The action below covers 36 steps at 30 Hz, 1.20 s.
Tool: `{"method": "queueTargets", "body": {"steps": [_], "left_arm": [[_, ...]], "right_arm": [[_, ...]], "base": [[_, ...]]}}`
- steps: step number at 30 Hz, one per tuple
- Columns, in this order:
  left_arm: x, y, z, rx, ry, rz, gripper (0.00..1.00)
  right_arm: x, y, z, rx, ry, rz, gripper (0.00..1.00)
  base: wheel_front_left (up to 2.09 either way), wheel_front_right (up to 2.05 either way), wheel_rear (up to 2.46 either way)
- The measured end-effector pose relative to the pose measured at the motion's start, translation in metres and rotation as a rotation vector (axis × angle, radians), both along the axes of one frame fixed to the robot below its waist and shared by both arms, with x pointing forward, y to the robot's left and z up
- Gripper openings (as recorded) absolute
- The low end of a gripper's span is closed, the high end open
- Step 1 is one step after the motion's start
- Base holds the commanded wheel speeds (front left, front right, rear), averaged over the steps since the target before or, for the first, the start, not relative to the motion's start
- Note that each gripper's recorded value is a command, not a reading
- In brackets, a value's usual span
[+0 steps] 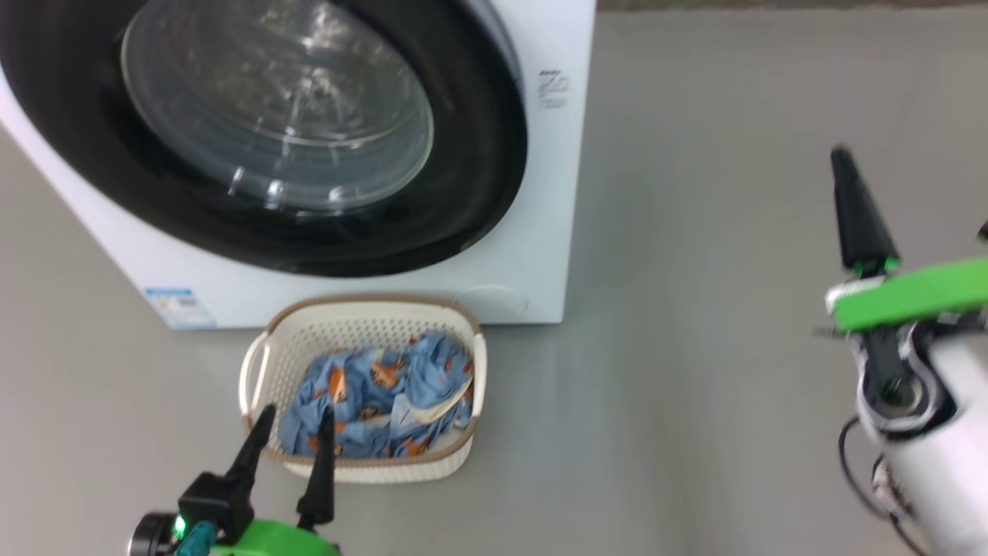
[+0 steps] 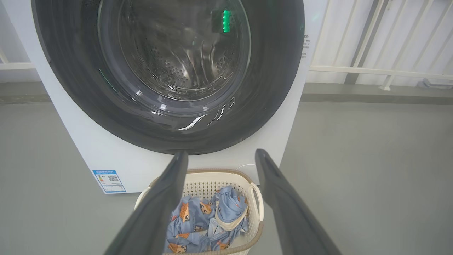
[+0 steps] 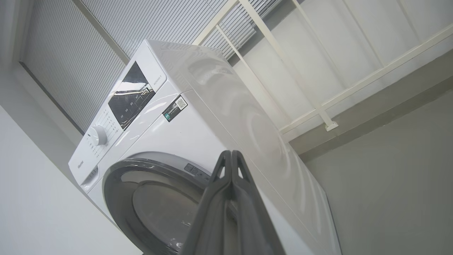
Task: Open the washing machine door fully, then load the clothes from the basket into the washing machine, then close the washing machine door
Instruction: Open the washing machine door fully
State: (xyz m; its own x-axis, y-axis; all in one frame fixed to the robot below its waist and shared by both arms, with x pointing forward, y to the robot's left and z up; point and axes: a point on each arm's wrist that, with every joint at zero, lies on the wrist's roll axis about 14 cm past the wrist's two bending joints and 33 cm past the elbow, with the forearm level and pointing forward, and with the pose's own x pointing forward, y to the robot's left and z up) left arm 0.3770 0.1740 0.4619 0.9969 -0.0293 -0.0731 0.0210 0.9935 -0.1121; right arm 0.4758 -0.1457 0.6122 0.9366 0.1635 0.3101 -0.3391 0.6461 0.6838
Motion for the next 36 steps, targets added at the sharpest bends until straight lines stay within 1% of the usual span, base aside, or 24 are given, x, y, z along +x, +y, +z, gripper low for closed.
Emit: {"method": "queueTargets", "body": {"steps": [2, 4, 8, 10, 13, 18, 25, 28, 30, 36], "left_arm": [[0.004, 0.0, 0.004, -0.007, -0.011, 0.008, 1.0], [0.008, 0.001, 0.006, -0.019, -0.02, 0.017, 1.0], [0.016, 0.0, 0.012, -0.026, -0.037, 0.029, 1.0], [0.019, 0.0, 0.012, -0.031, -0.036, 0.036, 1.0], [0.022, 0.003, 0.01, -0.044, -0.027, 0.052, 1.0], [0.027, 0.008, 0.002, -0.04, -0.003, 0.08, 1.0], [0.033, 0.013, -0.012, -0.052, 0.04, 0.103, 1.0], [0.037, 0.014, -0.015, -0.048, 0.047, 0.109, 1.0], [0.039, 0.014, -0.017, -0.048, 0.051, 0.108, 1.0], [0.042, 0.016, -0.025, -0.053, 0.077, 0.122, 1.0]], "right_arm": [[0.013, 0.006, 0.008, 0.049, 0.001, 0.041, 0.0], [0.027, 0.012, 0.015, 0.067, 0.006, 0.085, 0.0], [0.052, 0.037, 0.023, 0.082, 0.05, 0.229, 0.0], [0.062, 0.05, 0.022, 0.094, 0.084, 0.301, 0.0], [0.077, 0.067, 0.014, 0.078, 0.139, 0.394, 0.0], [0.098, 0.096, -0.007, 0.062, 0.25, 0.554, 0.0], [0.129, 0.124, -0.033, 0.042, 0.351, 0.686, 0.0], [0.141, 0.136, -0.037, 0.083, 0.374, 0.738, 0.0], [0.145, 0.139, -0.038, 0.094, 0.378, 0.75, 0.0], [0.157, 0.163, -0.063, 0.094, 0.449, 0.845, 0.0]], "base": [[0.0, 0.0, 0.0], [0.0, 0.0, 0.0], [0.0, 0.0, 0.0], [0.0, 0.0, 0.0], [0.0, 0.0, 0.0], [0.0, 0.0, 0.0], [0.0, 0.0, 0.0], [0.0, 0.0, 0.0], [0.0, 0.0, 0.0], [0.0, 0.0, 0.0]]}}
